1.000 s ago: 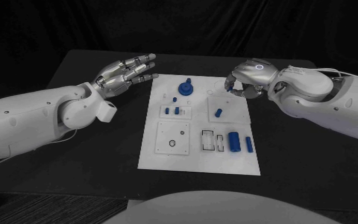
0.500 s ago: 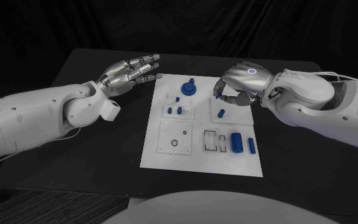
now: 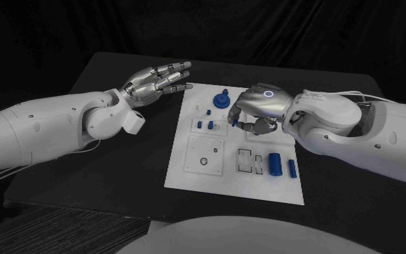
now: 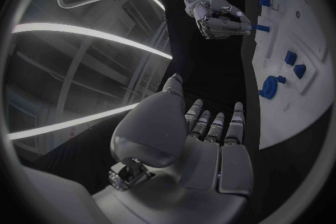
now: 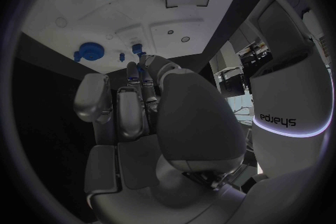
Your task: Assemble the parts on the task board
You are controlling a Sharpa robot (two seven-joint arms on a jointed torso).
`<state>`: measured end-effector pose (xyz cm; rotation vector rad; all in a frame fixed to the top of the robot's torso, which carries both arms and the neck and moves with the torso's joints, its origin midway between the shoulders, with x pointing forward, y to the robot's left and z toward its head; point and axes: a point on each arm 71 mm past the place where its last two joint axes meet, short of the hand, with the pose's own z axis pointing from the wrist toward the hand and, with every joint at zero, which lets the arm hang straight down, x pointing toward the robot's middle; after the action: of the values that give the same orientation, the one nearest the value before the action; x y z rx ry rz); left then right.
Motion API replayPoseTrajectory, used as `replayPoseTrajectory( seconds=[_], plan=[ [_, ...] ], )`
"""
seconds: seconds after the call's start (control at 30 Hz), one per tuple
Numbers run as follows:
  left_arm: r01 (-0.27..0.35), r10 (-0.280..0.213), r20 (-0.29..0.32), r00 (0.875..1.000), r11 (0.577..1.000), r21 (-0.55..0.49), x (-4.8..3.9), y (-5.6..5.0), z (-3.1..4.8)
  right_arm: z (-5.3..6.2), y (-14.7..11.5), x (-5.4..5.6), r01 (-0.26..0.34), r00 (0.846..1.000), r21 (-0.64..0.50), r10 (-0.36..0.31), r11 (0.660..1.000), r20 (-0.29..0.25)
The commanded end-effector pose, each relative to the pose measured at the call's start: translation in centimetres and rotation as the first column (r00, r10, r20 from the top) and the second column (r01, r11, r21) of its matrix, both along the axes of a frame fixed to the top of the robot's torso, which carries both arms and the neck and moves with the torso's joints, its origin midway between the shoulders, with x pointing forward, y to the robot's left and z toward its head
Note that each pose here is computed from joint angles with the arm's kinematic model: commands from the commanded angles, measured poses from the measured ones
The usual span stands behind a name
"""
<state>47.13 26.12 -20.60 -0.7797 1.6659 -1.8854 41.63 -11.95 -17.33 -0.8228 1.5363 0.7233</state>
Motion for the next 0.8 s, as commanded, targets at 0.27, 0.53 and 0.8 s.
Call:
replayPoseTrajectory(
  seconds=[0.27, 0.53, 0.8],
  plan=[
    [0.023, -0.023, -0.008, 1.0, 1.0, -0.018, -0.05, -0.5, -0.07, -2.6, 2.1, -0.2, -0.028, 1.0, -0.06, 0.028, 0.998, -0.01],
    [0.03, -0.03, -0.015, 0.999, 0.999, -0.017, -0.02, -0.8, -0.25, -3.5, 3.2, -0.7, -0.054, 0.999, -0.067, 0.054, 0.996, -0.003],
    [0.036, -0.036, -0.027, 0.999, 0.999, -0.014, -0.11, -0.9, -0.69, -4.0, 3.5, -1.2, -0.061, 0.998, -0.064, 0.061, 0.996, 0.001]
  ],
)
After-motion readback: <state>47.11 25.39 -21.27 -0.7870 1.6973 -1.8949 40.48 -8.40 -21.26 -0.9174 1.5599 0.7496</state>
